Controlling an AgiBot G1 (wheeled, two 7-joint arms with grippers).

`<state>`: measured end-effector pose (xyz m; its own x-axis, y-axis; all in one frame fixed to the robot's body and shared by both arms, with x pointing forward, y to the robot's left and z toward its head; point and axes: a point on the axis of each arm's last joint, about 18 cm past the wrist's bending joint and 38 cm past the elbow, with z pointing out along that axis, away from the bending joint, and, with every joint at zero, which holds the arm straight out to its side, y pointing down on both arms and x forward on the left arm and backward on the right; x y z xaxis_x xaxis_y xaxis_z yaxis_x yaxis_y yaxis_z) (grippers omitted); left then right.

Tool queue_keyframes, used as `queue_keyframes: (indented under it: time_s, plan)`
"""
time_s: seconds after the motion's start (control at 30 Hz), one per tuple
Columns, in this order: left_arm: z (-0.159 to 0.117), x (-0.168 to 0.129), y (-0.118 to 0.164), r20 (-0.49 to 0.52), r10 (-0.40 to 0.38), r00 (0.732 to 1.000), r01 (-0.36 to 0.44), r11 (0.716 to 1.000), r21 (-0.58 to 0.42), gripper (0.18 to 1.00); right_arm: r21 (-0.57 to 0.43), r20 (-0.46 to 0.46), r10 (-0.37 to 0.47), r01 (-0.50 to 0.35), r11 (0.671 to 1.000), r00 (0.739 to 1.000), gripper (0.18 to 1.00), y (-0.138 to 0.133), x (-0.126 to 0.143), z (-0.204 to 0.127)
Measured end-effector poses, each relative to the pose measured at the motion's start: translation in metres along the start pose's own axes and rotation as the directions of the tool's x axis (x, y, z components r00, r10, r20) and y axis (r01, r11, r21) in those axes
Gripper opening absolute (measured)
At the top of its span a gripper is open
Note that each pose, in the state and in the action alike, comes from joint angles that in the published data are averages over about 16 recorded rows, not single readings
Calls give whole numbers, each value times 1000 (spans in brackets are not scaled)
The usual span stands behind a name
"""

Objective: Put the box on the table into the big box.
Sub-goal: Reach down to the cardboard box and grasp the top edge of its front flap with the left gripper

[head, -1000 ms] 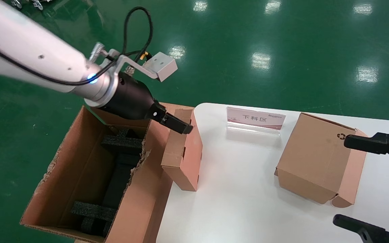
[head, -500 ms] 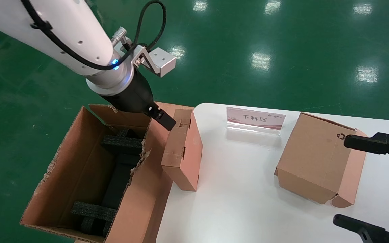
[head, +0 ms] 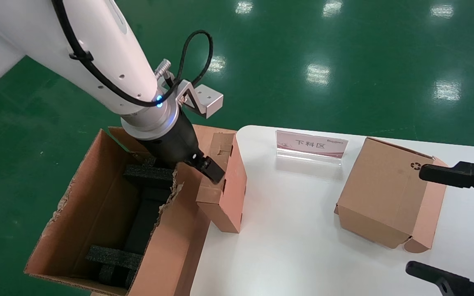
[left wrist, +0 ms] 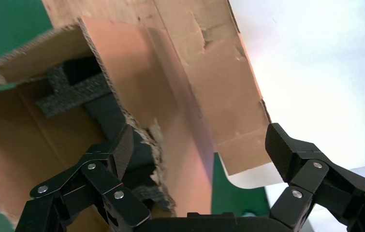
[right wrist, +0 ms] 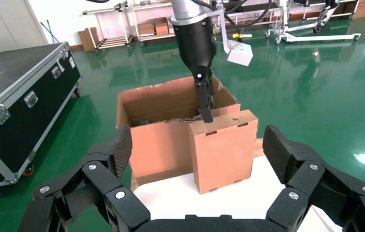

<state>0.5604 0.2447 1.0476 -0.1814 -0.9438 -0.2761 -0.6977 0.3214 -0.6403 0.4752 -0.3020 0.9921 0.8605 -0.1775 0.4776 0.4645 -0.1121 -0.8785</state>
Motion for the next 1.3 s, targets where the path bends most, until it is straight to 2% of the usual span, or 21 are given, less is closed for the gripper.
queue_keyframes:
  time_s: [0.83,1.3]
  plan:
    - [27,19,-2,-29,-172,985,172,985,7,997,0,0,0,0,1000,1000,995,0,0,0]
    - [51,28,0,7,-224,975,224,975,7,997,0,0,0,0,1000,1000,995,0,0,0]
